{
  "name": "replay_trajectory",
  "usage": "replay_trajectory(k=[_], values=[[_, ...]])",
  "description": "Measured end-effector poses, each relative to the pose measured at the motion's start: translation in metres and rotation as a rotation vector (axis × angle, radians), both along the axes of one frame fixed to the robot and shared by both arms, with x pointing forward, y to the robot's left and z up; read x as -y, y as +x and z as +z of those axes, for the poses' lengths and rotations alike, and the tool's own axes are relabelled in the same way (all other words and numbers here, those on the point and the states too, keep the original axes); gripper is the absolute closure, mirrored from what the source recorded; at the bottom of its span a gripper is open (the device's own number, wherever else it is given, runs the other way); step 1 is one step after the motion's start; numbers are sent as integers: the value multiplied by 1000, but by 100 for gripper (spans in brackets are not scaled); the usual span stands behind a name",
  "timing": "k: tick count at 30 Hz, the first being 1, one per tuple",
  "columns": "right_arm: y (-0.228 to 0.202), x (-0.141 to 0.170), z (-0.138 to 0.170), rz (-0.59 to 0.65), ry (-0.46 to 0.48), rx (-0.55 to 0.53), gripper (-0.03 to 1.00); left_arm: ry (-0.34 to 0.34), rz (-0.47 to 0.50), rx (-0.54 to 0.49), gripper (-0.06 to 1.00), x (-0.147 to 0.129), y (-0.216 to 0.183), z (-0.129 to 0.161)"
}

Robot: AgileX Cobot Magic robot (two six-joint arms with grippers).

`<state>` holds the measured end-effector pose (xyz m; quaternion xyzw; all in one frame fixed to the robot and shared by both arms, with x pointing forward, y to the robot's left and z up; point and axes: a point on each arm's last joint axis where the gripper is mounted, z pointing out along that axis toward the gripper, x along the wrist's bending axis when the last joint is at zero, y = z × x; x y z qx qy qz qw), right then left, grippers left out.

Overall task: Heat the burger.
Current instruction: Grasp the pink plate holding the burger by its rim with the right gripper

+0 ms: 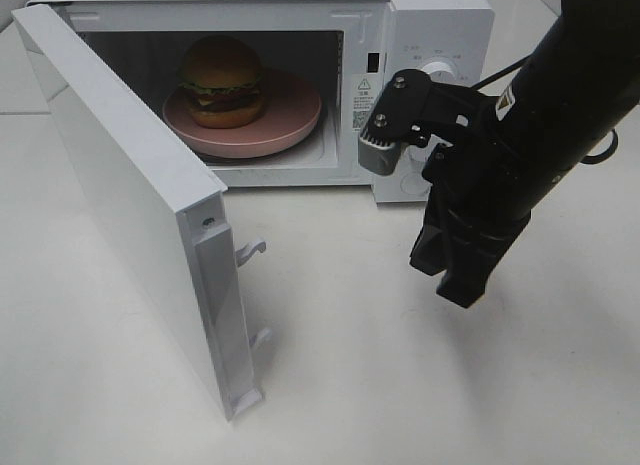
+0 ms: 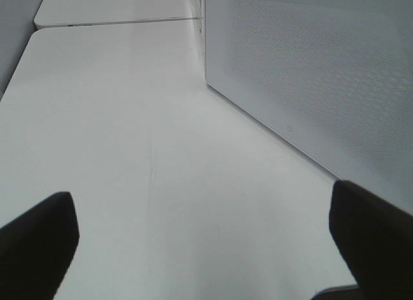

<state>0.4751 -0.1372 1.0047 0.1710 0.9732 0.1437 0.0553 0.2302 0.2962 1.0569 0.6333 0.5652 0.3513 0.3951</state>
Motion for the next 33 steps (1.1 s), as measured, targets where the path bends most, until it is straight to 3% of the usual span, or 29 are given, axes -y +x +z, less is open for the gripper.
replay_trajectory(k=[2, 3, 4, 5, 7, 8, 10, 11, 17, 23, 25, 26, 28, 29, 30, 31, 32, 33], values=[[0, 0, 0, 56, -13, 17, 93, 0, 0, 0, -3, 0, 0, 0], [0, 1, 0, 171, -40, 52, 93, 0, 0, 0, -3, 0, 0, 0], [0, 1, 0, 171, -40, 52, 93, 0, 0, 0, -3, 0, 0, 0], [1, 2, 0, 279, -65, 83, 92, 0, 0, 0, -3, 0, 0, 0], [1, 2, 0, 327, -77, 97, 92, 0, 0, 0, -3, 0, 0, 0], [1, 2, 0, 439, -102, 128, 92, 0, 0, 0, -3, 0, 0, 0], [1, 3, 0, 490, -112, 142, 91, 0, 0, 0, -3, 0, 0, 0], [1, 3, -1, 580, -130, 165, 91, 0, 0, 0, -3, 0, 0, 0], [5, 4, 0, 723, -186, 232, 89, 0, 0, 0, -3, 0, 0, 0], [11, 6, 1, 749, -235, 300, 81, 0, 0, 0, -3, 0, 0, 0], [14, 4, 2, 710, -224, 340, 68, 0, 0, 0, -3, 0, 0, 0], [14, 4, 2, 710, -224, 340, 68, 0, 0, 0, -3, 0, 0, 0], [20, 2, 5, 622, -197, 392, 41, 0, 0, 0, -3, 0, 0, 0], [20, 2, 5, 622, -197, 392, 41, 0, 0, 0, -3, 0, 0, 0], [21, 1, 6, 598, -190, 400, 32, 0, 0, 0, -3, 0, 0, 0], [22, 1, 6, 567, -179, 408, 16, 0, 0, 0, -3, 0, 0, 0], [22, 1, 6, 567, -179, 408, 16, 0, 0, 0, -3, 0, 0, 0], [22, 0, 6, 556, -174, 412, 10, 0, 0, 0, -3, 0, 0, 0]])
